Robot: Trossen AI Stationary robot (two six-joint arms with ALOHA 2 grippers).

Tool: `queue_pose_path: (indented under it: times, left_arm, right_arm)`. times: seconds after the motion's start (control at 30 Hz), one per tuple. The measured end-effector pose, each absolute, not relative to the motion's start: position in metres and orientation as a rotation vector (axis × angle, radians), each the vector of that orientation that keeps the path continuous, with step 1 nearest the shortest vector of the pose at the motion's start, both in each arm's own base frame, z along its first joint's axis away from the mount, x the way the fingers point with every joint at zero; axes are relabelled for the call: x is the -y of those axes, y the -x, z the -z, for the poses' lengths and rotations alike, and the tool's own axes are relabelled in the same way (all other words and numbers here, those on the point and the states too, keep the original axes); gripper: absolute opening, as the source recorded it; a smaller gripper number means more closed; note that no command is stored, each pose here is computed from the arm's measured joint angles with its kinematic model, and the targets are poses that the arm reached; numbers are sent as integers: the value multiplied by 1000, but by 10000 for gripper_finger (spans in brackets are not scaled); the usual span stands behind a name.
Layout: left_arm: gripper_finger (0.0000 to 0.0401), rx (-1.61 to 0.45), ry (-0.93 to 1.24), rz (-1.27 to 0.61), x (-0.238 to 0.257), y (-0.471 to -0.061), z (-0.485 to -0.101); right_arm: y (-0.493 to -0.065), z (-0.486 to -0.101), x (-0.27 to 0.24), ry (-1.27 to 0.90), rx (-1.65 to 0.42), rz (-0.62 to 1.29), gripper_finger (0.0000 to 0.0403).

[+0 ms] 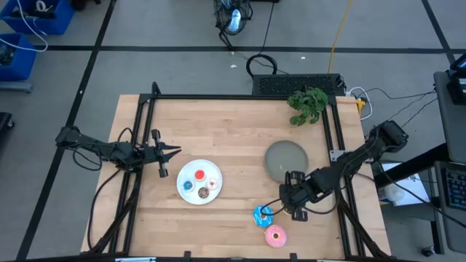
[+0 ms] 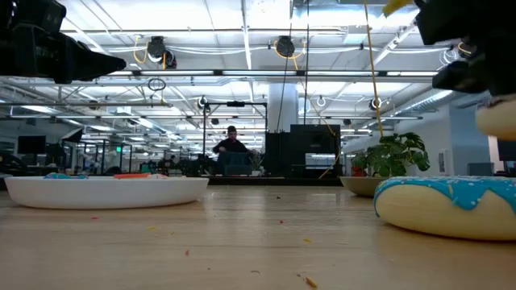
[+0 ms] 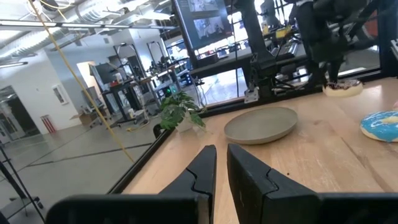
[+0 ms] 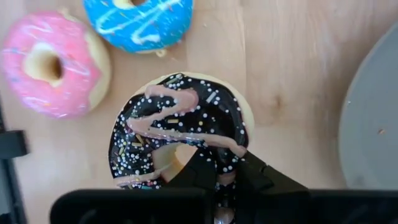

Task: Pick & Place donuts
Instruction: Put the big black donut on the gray plate

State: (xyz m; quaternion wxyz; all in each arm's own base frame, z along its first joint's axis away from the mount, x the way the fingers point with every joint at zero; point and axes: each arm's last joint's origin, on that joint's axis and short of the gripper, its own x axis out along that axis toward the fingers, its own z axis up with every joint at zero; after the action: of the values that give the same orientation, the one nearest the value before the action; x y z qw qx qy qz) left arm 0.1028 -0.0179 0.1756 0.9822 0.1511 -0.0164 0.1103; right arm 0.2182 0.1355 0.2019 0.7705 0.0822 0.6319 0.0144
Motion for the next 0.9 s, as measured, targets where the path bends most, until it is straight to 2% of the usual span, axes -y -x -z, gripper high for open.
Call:
queue_pose_path:
  times: [0.53,0.9]
  left_arm:
    - [47,33,-304,-222,18,-103,-176]
    - [47,19,-310,-220,18,-103,-174]
  right_arm:
    - [-230,-300,-142,-187,-1326,-57,13]
    - [-230,-305,-143,-169,-1317,-76,13]
